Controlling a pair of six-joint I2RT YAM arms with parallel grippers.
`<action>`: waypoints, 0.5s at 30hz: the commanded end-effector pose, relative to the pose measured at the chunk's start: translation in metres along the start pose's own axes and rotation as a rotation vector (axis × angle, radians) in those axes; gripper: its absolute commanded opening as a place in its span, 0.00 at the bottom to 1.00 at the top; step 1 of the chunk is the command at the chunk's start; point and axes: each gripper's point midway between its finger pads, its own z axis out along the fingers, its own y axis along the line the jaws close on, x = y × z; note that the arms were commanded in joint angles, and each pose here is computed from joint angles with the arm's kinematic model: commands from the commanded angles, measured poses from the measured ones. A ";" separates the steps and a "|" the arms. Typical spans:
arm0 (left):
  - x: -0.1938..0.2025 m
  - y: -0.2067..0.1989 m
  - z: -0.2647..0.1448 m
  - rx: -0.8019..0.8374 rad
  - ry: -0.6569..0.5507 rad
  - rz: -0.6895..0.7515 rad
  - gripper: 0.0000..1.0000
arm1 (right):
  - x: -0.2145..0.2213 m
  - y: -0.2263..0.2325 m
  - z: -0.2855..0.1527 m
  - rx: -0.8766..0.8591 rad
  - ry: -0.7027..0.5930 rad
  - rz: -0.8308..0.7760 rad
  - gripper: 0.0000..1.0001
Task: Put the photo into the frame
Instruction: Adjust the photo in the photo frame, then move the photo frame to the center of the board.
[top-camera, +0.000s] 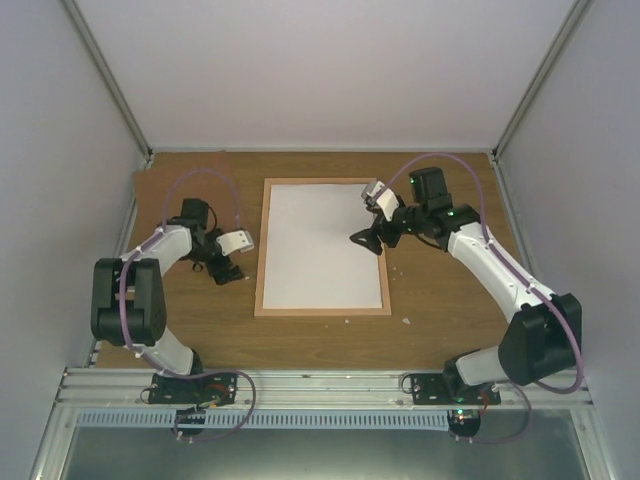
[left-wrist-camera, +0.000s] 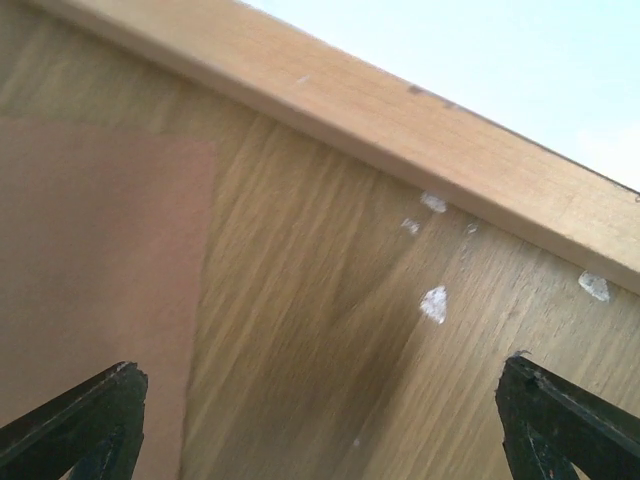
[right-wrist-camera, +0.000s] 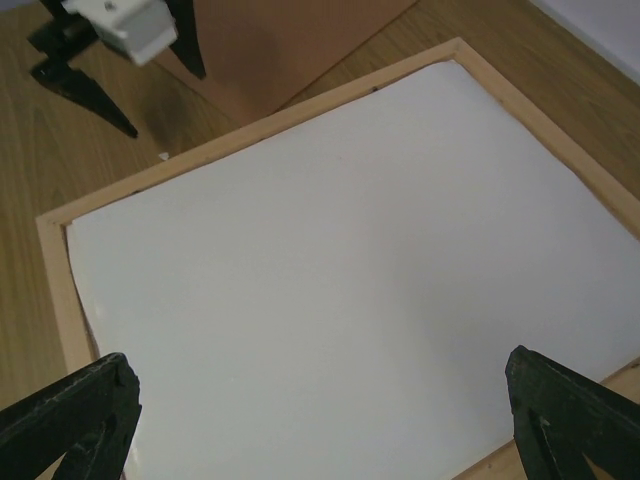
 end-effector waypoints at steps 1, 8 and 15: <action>-0.006 -0.015 0.025 0.065 0.017 0.159 0.95 | -0.015 0.005 -0.017 -0.060 -0.064 0.041 1.00; -0.022 -0.013 0.042 0.184 0.024 0.268 0.93 | -0.018 0.002 -0.033 -0.081 -0.099 0.075 1.00; -0.044 -0.019 0.073 0.246 0.050 0.325 0.92 | -0.012 -0.002 -0.041 -0.077 -0.113 0.098 1.00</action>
